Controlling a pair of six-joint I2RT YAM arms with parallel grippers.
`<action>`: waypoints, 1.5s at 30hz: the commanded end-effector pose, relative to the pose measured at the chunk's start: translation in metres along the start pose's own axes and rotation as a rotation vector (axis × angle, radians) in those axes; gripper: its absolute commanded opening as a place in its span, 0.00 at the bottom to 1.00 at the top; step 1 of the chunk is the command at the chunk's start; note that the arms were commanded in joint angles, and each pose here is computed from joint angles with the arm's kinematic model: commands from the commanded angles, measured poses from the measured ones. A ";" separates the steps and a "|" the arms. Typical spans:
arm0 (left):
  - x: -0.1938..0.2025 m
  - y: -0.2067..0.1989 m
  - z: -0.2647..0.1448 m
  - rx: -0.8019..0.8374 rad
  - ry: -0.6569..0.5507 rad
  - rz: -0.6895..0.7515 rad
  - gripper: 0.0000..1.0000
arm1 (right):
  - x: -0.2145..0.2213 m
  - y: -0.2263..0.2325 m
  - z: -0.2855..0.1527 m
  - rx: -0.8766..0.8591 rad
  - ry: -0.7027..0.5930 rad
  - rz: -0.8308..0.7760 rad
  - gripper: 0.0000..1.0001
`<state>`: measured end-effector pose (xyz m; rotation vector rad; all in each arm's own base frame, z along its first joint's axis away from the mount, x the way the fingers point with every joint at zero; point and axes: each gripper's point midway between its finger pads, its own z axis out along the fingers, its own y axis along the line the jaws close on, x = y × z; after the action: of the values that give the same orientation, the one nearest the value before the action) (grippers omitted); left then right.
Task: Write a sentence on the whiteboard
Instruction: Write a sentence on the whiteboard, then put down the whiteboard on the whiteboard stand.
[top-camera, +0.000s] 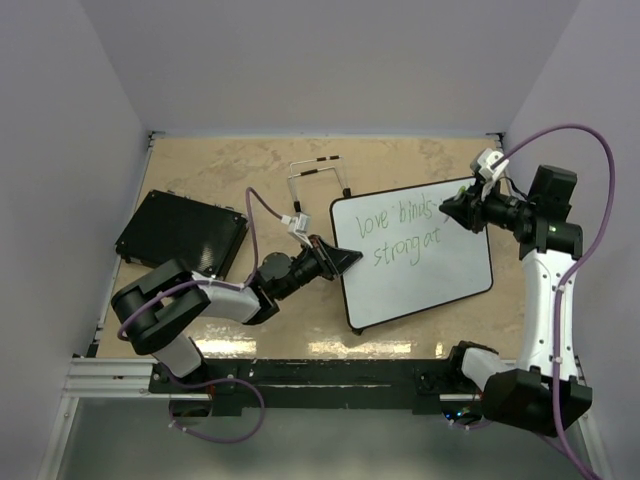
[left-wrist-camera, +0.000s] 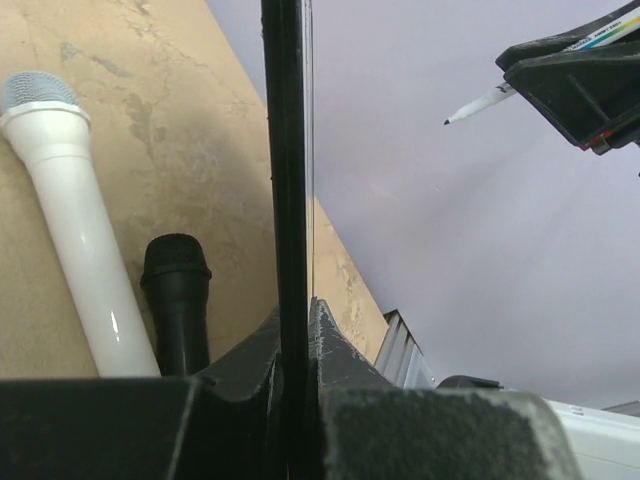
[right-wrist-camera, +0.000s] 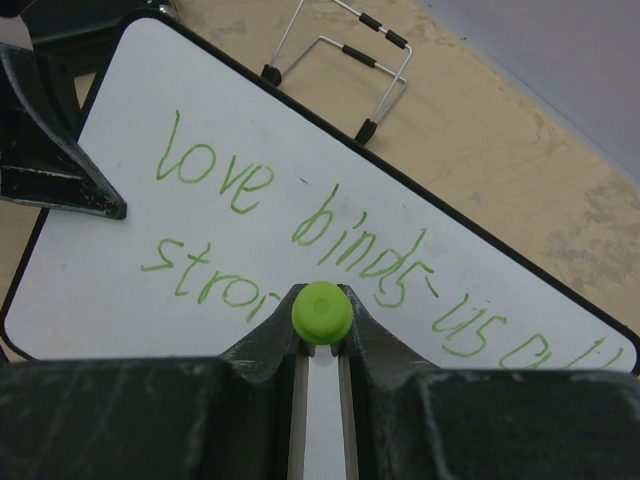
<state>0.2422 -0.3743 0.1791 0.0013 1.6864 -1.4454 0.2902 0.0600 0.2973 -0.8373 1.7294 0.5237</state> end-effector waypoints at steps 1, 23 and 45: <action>-0.027 -0.059 0.004 0.200 -0.034 0.096 0.00 | -0.018 0.018 -0.015 0.000 -0.020 -0.002 0.00; -0.065 -0.077 -0.003 0.230 -0.086 0.140 0.00 | -0.033 0.027 -0.023 -0.040 -0.008 -0.025 0.00; -0.155 -0.106 0.011 0.317 -0.208 0.158 0.00 | -0.079 0.053 -0.026 -0.227 -0.089 -0.020 0.00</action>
<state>0.2889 -0.3453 0.2240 0.1086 1.6872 -1.3989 0.2538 0.0848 0.3445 -0.9278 1.6916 0.7195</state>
